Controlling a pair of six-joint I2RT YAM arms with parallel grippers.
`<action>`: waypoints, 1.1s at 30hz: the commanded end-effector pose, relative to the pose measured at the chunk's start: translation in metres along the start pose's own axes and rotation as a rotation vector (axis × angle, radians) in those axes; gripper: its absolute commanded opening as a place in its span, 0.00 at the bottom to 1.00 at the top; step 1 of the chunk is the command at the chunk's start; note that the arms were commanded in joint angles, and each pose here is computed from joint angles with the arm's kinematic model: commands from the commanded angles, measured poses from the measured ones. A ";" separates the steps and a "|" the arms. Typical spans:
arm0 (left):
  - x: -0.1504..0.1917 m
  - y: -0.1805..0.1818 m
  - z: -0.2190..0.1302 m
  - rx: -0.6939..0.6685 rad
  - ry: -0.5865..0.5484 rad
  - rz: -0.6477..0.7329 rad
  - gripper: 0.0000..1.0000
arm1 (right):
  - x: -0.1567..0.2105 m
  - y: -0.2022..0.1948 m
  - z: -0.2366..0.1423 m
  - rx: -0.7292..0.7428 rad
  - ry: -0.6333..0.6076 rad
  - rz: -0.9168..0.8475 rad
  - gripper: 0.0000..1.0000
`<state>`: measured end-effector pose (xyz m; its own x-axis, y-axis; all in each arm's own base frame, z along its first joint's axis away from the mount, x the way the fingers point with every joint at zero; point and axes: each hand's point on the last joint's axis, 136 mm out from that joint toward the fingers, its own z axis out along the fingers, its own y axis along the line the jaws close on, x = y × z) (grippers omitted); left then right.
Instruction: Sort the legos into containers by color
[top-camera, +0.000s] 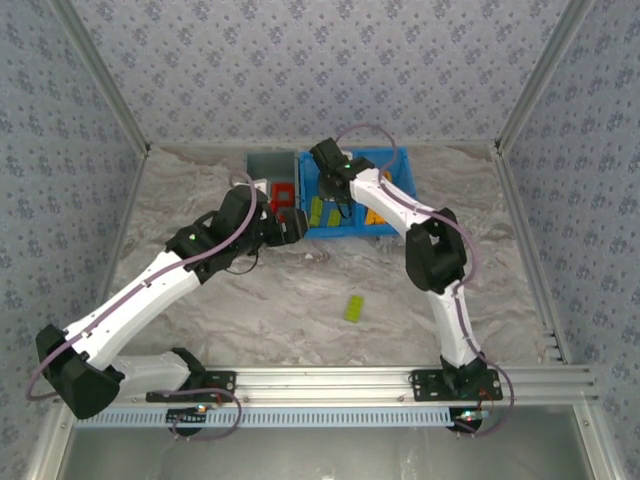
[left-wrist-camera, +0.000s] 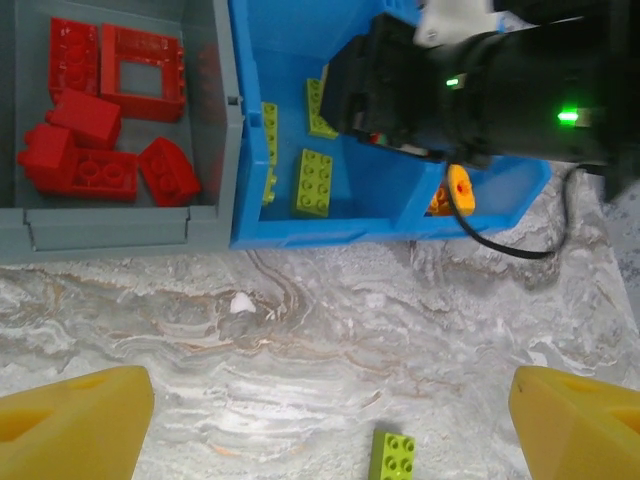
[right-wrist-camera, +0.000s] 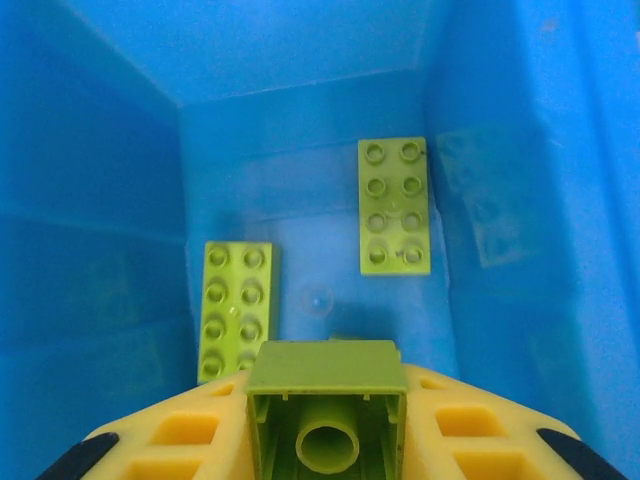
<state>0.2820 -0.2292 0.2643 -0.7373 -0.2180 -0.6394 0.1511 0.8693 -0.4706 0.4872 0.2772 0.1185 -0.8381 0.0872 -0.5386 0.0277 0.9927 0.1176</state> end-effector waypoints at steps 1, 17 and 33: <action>-0.013 -0.018 -0.005 0.068 -0.027 0.014 0.92 | 0.000 0.005 0.015 -0.007 0.057 -0.048 0.35; 0.006 -0.011 -0.009 0.094 0.015 0.017 0.91 | -0.032 0.023 -0.040 -0.061 -0.035 -0.040 0.59; 0.087 0.004 -0.022 0.200 0.205 0.079 0.86 | 0.140 -0.048 -0.180 -0.040 -0.056 0.137 0.72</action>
<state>0.2260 -0.2247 0.2301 -0.8082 -0.1266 -0.5751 0.2513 0.8091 -0.5312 0.3023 0.2462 0.2343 -0.7566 0.1454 -0.6376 -0.0233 0.9683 0.2486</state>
